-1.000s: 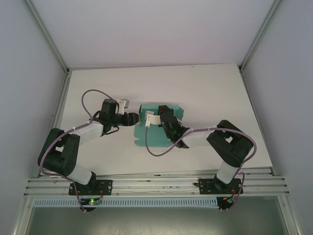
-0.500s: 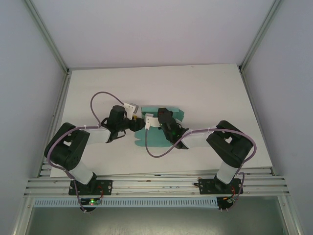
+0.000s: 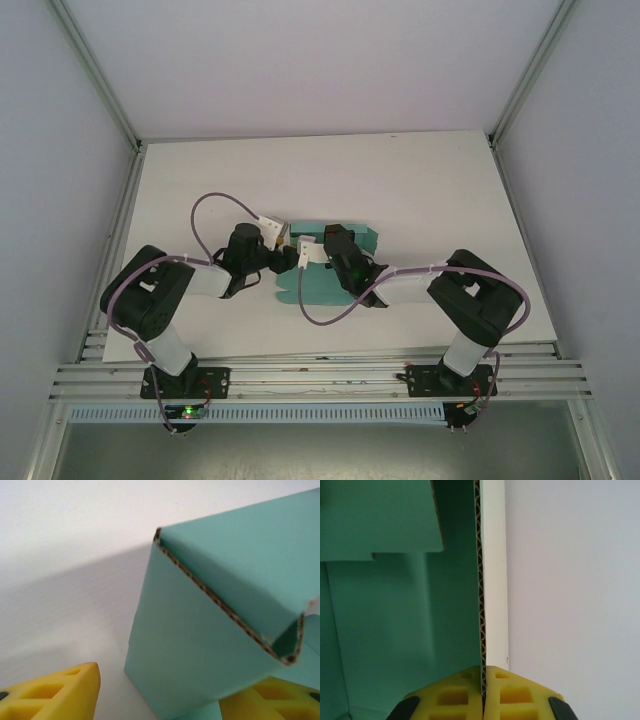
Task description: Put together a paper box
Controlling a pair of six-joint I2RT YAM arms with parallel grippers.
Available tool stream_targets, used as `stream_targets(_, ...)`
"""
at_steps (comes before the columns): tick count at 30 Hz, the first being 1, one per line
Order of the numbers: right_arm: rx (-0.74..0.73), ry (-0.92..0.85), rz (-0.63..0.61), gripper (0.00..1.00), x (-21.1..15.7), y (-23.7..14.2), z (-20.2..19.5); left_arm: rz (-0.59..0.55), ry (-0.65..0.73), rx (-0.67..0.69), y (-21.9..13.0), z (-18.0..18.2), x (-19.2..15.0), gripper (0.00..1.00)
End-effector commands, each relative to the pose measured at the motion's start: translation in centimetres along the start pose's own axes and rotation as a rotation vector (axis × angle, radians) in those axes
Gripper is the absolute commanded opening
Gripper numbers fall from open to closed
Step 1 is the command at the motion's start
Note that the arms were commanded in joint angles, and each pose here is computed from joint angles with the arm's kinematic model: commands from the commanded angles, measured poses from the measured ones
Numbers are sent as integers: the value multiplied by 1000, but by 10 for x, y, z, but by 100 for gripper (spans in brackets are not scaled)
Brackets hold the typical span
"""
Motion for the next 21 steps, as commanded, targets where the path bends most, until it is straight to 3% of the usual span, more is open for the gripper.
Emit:
stream_targets(1,125,-29,-15,0,3,-2,25,-108,85,-5,8,-13,28,62)
stream_targets(4,127,-26,-6,0,3,1,27,-119,71,17,16,-12,37,61)
stream_targets(9,126,0,5,0,1,1,28,-109,43,56,24,-7,44,36)
stream_targets(14,113,57,10,0,-1,1,24,-110,19,190,22,11,37,7)
stream_targets(19,86,109,48,0,-4,4,20,-101,34,251,23,15,29,0)
stream_targets(21,69,137,56,6,-4,4,16,-96,53,259,25,14,28,0)
Point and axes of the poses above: each hand's point on the last joint's axis, 136 mm out from that joint toward the fingers, its own y axis out along the fingers, its own z axis along the line the jaws close on, x = y × z, the point moved 5 cm from there along -y, back along the fingers, and after that the axes turned 6 degrees about -y, right-handed, at the moved point
